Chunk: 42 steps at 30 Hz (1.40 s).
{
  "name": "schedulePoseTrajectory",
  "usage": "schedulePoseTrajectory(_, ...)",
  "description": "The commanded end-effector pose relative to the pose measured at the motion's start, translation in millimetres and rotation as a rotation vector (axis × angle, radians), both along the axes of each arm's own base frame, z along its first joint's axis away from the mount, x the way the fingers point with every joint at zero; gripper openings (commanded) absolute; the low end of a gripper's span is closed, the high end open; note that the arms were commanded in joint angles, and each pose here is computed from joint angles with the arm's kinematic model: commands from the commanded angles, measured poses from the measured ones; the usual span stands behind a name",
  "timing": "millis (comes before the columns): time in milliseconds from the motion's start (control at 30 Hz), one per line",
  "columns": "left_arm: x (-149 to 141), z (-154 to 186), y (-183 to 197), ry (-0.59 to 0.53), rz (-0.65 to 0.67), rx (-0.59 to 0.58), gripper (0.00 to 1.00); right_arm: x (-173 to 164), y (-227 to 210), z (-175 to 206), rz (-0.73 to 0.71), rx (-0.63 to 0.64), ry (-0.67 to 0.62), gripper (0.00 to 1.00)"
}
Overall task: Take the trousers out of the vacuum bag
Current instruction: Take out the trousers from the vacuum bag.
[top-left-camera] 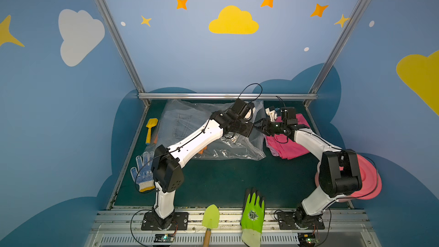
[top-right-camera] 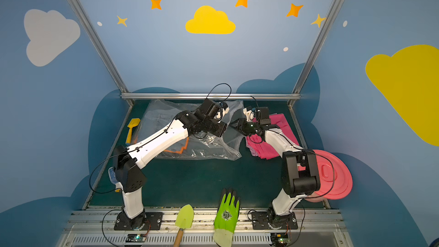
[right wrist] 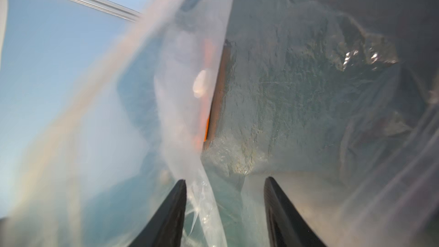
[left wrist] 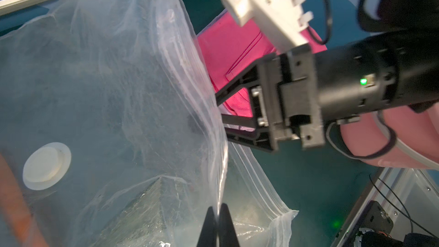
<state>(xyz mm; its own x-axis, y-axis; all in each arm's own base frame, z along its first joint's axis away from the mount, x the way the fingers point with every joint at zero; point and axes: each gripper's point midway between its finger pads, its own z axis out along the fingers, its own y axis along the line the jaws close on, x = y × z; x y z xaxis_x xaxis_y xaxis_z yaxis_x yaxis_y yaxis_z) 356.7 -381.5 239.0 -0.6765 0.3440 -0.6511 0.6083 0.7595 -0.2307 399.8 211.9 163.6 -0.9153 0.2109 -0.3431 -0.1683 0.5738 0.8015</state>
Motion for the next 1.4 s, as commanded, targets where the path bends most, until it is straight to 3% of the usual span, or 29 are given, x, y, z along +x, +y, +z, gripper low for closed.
schedulePoseTrajectory(0,-2,8,-2,-0.031,-0.006,0.002,0.05,1,11,-12,0.018,0.026,0.037,0.51)
schedulePoseTrajectory(533,-7,17,-13,-0.066,-0.014,-0.014,0.05,-35,62,-71,0.125,-0.009,0.169,0.5)
schedulePoseTrajectory(967,-18,24,-15,-0.087,-0.037,-0.009,0.05,-9,110,-59,0.179,0.09,0.088,0.52)
schedulePoseTrajectory(1367,-18,37,-13,-0.126,-0.023,-0.012,0.05,0,121,-65,0.15,0.197,0.069,0.54)
